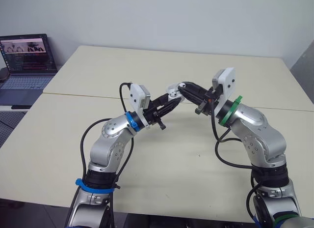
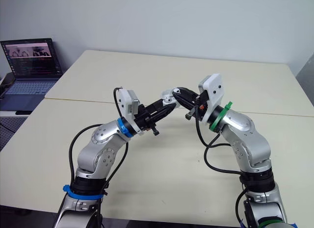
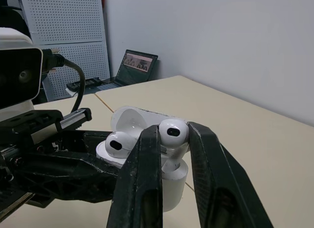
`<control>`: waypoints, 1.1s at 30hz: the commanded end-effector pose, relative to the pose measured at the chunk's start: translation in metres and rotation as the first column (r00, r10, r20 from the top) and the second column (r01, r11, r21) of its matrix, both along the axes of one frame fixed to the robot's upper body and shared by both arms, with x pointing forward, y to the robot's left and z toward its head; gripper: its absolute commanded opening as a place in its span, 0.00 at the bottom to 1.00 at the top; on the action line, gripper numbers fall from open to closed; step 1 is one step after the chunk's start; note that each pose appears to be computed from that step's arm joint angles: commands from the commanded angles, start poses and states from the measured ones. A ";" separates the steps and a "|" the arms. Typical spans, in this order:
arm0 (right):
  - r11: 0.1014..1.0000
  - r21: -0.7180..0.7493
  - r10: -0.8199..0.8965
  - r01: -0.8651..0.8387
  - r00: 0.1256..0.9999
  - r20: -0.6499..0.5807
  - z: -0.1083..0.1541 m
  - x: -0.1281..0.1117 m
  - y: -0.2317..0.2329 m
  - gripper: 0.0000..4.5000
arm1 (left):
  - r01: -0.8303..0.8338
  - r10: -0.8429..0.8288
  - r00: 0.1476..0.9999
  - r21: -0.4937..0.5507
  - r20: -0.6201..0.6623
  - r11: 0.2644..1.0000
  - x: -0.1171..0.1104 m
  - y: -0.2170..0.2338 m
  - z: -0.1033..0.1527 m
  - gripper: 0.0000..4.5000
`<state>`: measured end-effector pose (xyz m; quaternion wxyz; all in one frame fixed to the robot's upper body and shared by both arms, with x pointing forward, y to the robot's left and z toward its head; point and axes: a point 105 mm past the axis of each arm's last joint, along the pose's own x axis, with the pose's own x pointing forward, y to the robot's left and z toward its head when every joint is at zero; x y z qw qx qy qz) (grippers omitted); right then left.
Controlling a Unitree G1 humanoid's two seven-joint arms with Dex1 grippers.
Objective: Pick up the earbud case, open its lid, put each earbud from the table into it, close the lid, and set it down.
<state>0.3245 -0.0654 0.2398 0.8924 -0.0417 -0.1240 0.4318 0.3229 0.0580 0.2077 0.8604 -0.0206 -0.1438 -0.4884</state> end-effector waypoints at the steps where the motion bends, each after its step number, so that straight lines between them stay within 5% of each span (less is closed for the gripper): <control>1: 1.000 -0.007 0.014 -0.014 1.000 0.009 0.000 -0.002 0.000 0.26 | 0.028 -0.026 0.996 -0.021 0.081 0.999 -0.007 -0.004 0.021 0.17; 5: 0.999 0.012 0.033 -0.033 0.999 -0.001 0.003 -0.004 -0.001 0.55 | 0.025 -0.023 0.997 -0.018 0.080 1.000 -0.008 -0.003 0.020 0.17; 14: 0.994 0.073 0.082 -0.077 0.994 -0.066 0.019 -0.018 -0.039 0.55 | 0.024 -0.025 0.998 0.014 0.060 1.000 -0.007 0.001 0.010 0.17; 19: 0.998 -0.035 -0.058 0.052 0.975 -0.213 -0.003 0.009 -0.059 0.55 | 0.153 -0.155 0.988 0.092 0.020 0.984 -0.021 -0.003 -0.003 0.17; 22: 0.995 -0.066 -0.096 0.079 0.940 -0.326 -0.017 0.025 -0.059 0.42 | 0.245 -0.246 0.969 0.144 -0.010 0.959 -0.035 -0.009 -0.010 0.17; 27: 0.991 -0.130 -0.069 0.017 0.910 -0.410 -0.033 0.032 -0.034 0.01 | 0.297 -0.294 0.955 0.188 -0.047 0.936 -0.045 -0.015 -0.020 0.17; 33: 0.964 -0.090 0.177 -0.251 0.855 -0.487 -0.030 -0.005 0.000 0.00 | 0.267 -0.256 0.964 0.218 -0.078 0.939 -0.041 -0.012 -0.031 0.17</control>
